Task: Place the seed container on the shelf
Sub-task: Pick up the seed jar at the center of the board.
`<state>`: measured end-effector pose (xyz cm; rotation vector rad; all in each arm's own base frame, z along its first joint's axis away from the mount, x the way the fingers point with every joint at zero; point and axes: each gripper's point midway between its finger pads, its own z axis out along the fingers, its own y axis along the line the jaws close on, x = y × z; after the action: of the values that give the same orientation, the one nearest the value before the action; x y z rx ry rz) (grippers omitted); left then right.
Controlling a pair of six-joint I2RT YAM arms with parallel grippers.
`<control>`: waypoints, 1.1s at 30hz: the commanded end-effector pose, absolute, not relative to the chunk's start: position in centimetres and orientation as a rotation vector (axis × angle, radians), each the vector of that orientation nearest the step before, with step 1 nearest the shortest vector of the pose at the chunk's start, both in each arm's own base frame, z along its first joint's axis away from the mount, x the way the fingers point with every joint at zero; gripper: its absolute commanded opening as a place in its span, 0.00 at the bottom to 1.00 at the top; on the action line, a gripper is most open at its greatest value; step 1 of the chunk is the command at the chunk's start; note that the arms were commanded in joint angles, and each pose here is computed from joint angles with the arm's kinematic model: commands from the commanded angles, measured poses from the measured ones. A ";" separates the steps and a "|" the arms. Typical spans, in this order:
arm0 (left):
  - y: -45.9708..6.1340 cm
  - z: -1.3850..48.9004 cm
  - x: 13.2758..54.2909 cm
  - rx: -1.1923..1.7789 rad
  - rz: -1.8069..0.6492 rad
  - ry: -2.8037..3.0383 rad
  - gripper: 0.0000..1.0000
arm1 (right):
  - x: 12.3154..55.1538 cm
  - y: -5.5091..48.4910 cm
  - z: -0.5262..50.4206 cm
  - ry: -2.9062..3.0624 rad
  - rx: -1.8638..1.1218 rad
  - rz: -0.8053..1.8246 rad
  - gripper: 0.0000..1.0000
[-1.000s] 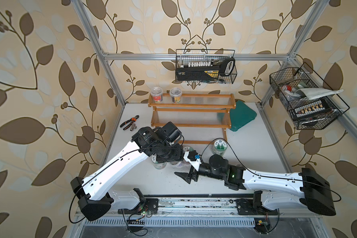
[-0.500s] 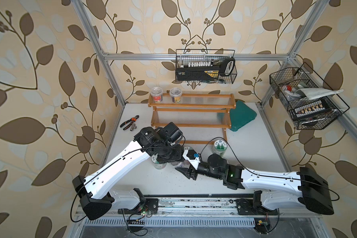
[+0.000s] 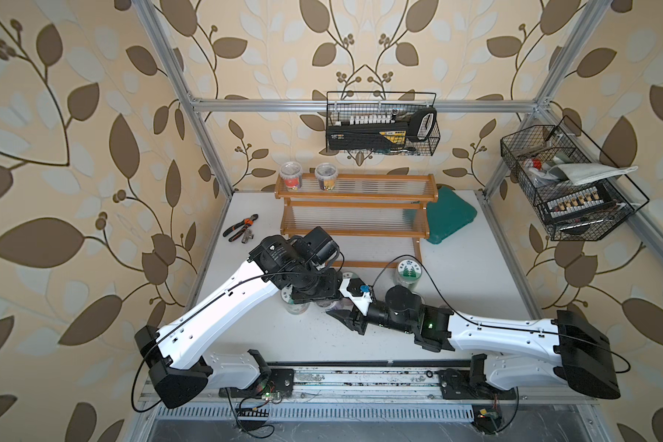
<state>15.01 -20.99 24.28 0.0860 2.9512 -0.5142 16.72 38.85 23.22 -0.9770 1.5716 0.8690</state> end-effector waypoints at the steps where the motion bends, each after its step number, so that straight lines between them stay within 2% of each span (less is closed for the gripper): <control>1: -21.8 26.1 16.1 0.097 -0.589 2.844 0.86 | 15.6 39.3 25.2 1.499 -0.992 0.935 0.51; 4: -21.6 26.8 16.6 0.080 -0.601 2.792 0.95 | 15.4 39.1 25.2 1.494 -0.989 0.946 0.50; 7: -21.1 27.6 17.1 0.059 -0.602 2.748 0.98 | 15.3 38.8 25.2 1.488 -0.984 0.950 0.49; 19: -15.3 33.3 18.3 -0.137 -0.607 2.392 0.98 | 15.6 37.1 25.6 1.458 -0.916 0.938 0.49; 25: -13.7 33.0 17.8 -0.162 -0.583 2.360 0.98 | 16.3 36.2 26.7 1.430 -0.850 0.958 0.49; 33: -13.3 31.8 17.5 -0.175 -0.588 2.356 0.98 | 19.9 32.8 30.9 1.341 -0.638 0.986 0.48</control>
<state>16.92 -13.69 31.19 -0.1247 2.4065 -0.5740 19.44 33.89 27.65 -0.7321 1.4368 0.9310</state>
